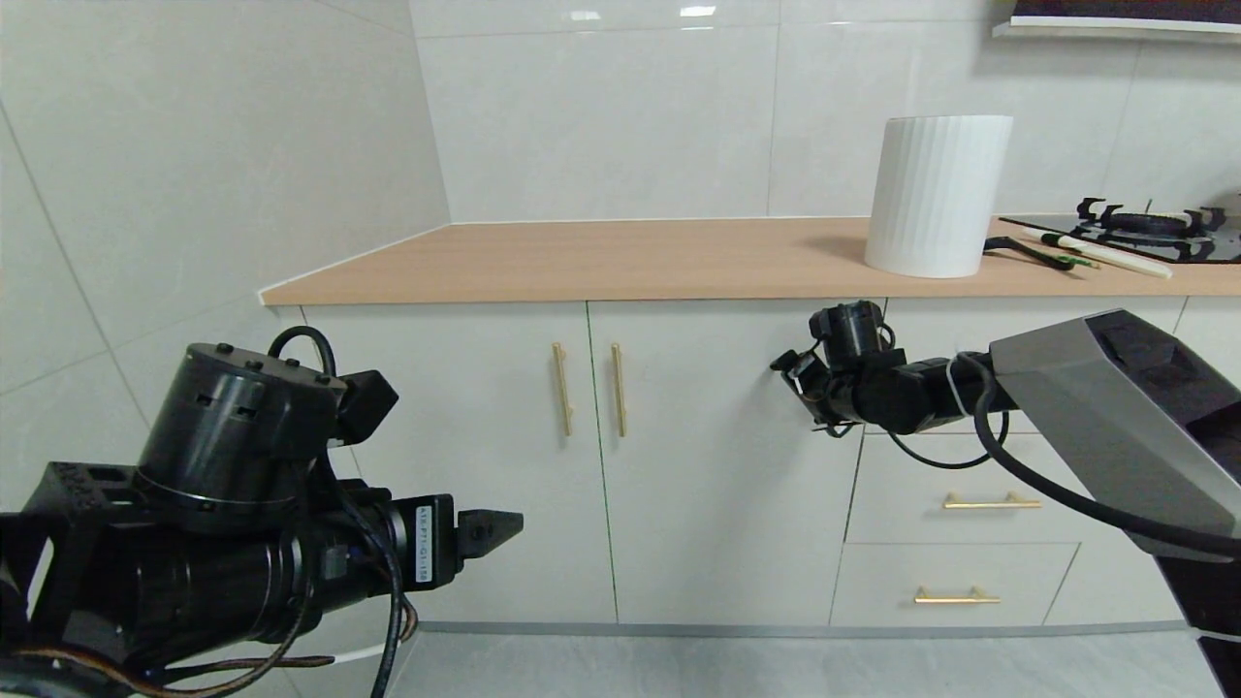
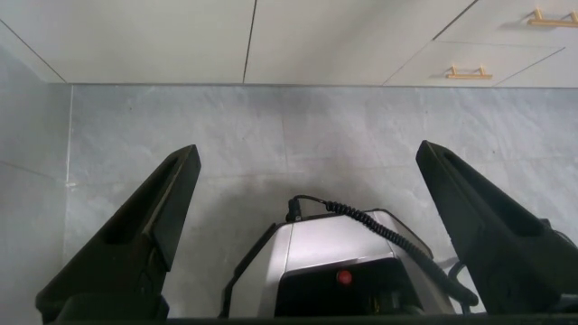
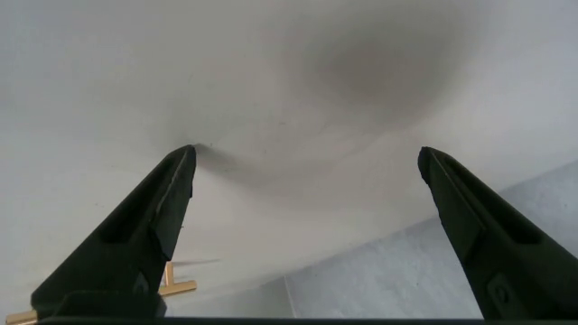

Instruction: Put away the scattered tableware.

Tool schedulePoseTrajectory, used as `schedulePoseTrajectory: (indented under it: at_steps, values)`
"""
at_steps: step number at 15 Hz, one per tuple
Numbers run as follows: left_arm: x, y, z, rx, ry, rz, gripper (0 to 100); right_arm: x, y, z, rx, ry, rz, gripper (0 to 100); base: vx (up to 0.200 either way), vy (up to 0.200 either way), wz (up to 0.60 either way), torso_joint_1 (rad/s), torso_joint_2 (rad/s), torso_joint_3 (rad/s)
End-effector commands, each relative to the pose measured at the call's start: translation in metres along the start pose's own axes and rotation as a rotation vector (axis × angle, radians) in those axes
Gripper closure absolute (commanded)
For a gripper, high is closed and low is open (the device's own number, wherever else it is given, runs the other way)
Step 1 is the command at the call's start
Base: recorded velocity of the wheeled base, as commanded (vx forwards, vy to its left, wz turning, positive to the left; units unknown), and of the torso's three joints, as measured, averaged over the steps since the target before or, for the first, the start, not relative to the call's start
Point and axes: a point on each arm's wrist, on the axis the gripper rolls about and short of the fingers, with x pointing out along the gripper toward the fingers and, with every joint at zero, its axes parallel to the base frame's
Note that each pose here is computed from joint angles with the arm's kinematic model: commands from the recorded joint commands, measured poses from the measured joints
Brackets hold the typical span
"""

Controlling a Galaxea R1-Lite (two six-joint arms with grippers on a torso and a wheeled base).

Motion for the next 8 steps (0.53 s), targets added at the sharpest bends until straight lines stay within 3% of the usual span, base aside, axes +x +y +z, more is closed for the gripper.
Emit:
schedulePoseTrajectory:
  at_steps: [1, 2, 3, 5, 7, 8]
  values:
    - [0.000, 0.000, 0.000, 0.000, 0.000, 0.001, 0, -0.009, 0.005, 0.002, -0.001, 0.009, 0.008, 0, 0.000, 0.000, 0.00, 0.000, 0.00, 0.000]
    - [0.000, 0.000, 0.000, 0.000, 0.001, 0.001, 0, -0.017, 0.006, 0.003, -0.005, 0.028, 0.003, 0, 0.000, 0.000, 0.00, 0.000, 0.00, 0.000]
    - [0.000, 0.000, 0.000, 0.000, 0.000, 0.001, 0, -0.051, 0.016, -0.001, -0.019, 0.137, 0.052, 0, 0.000, 0.000, 0.00, 0.000, 0.00, 0.000]
    - [-0.002, 0.000, 0.000, 0.000, -0.005, -0.004, 0, -0.095, 0.024, -0.004, -0.053, 0.249, 0.138, 0, 0.000, 0.000, 0.00, 0.000, 0.00, 0.000]
    - [-0.003, 0.000, 0.000, 0.000, -0.009, -0.006, 0, -0.110, 0.027, -0.005, -0.095, 0.248, 0.175, 0, 0.000, 0.000, 0.00, 0.000, 0.00, 0.000]
    - [-0.009, 0.001, 0.002, -0.004, -0.031, -0.016, 0, -0.132, 0.026, -0.013, -0.196, 0.237, 0.213, 0, 0.000, 0.000, 0.00, 0.000, 0.00, 0.000]
